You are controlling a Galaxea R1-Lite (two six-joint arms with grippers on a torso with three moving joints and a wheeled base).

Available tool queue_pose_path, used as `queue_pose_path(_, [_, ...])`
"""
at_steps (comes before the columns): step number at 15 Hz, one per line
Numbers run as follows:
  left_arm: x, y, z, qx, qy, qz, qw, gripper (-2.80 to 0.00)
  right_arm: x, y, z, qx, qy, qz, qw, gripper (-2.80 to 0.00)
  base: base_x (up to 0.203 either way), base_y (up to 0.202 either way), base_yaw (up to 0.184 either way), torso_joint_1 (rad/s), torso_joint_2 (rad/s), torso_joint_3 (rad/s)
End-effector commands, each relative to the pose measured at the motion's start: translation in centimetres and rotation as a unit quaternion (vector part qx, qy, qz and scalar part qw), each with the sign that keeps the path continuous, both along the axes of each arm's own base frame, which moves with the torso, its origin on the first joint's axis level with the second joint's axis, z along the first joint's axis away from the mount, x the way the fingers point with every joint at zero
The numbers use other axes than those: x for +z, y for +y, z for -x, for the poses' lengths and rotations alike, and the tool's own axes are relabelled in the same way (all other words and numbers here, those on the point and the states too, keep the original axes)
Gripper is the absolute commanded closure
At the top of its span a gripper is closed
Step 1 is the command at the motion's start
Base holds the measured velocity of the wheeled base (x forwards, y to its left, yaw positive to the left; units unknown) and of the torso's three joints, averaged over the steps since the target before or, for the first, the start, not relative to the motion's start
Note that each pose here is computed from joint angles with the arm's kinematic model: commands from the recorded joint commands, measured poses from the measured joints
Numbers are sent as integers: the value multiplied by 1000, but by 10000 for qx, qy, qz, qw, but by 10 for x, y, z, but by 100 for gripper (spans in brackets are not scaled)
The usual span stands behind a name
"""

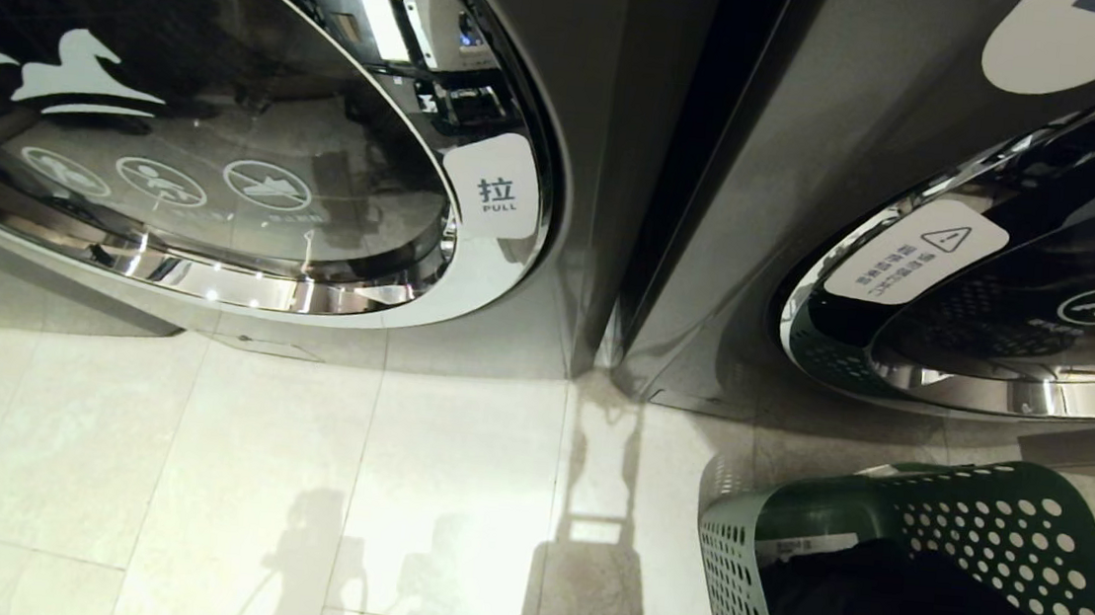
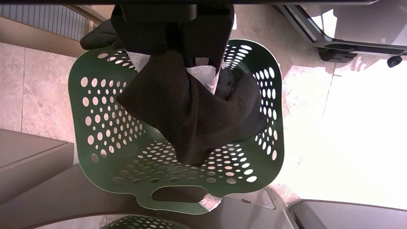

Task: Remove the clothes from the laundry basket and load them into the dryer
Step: Take the clothes out of the basket

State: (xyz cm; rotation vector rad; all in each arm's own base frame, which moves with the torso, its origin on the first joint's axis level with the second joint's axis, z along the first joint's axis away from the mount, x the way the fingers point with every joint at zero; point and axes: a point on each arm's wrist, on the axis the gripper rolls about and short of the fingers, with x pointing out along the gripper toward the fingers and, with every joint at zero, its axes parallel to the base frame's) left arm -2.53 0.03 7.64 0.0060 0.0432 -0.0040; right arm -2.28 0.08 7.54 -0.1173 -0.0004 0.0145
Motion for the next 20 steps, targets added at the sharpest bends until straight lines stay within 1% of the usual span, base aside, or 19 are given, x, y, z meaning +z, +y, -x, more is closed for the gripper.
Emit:
queue_pose_path(1, [0,0,0,4,-1,-2,10000,0,0,0,0,0,3,-9,10000,0,0,0,0,0,0,0])
queue_pose_path(3, [0,0,0,4,-1,-2,10000,0,0,0,0,-21,23,-186,9998,0,0,0,0,0,0,0])
queue_pose_path(5, [0,0,0,-8,-1,-9,10000,0,0,-1,0,-183,5,-551,9983,0,0,0,0,0,0,0])
queue_pose_path(6, [0,0,0,-17,-1,-24,10000,0,0,-1,0,-202,-6,-592,9980,0,0,0,0,0,0,0])
queue_pose_path(8, [0,0,0,-23,5,-78,10000,0,0,-1,0,-186,-20,-594,9981,0,0,0,0,0,0,0])
queue_pose_path(12, [0,0,-1,-7,-168,-103,9998,0,0,-1,0,-186,-20,-625,9979,0,0,0,0,0,0,0])
queue_pose_path(15, [0,0,-2,-51,-165,-321,9993,0,0,-1,0,-164,-11,-505,9986,0,0,0,0,2,1,18])
queue_pose_path(16, [0,0,-2,-58,-157,-344,9993,0,0,-1,0,-157,5,-418,9990,0,0,0,0,7,2,110])
queue_pose_path(18, [0,0,-2,-54,-157,-337,9993,0,0,-1,0,-172,-3,-479,9987,0,0,0,0,5,0,158])
queue_pose_path(20, [0,0,-2,-60,-158,-375,9992,0,0,-1,0,-156,1,-421,9990,0,0,0,0,3,2,191])
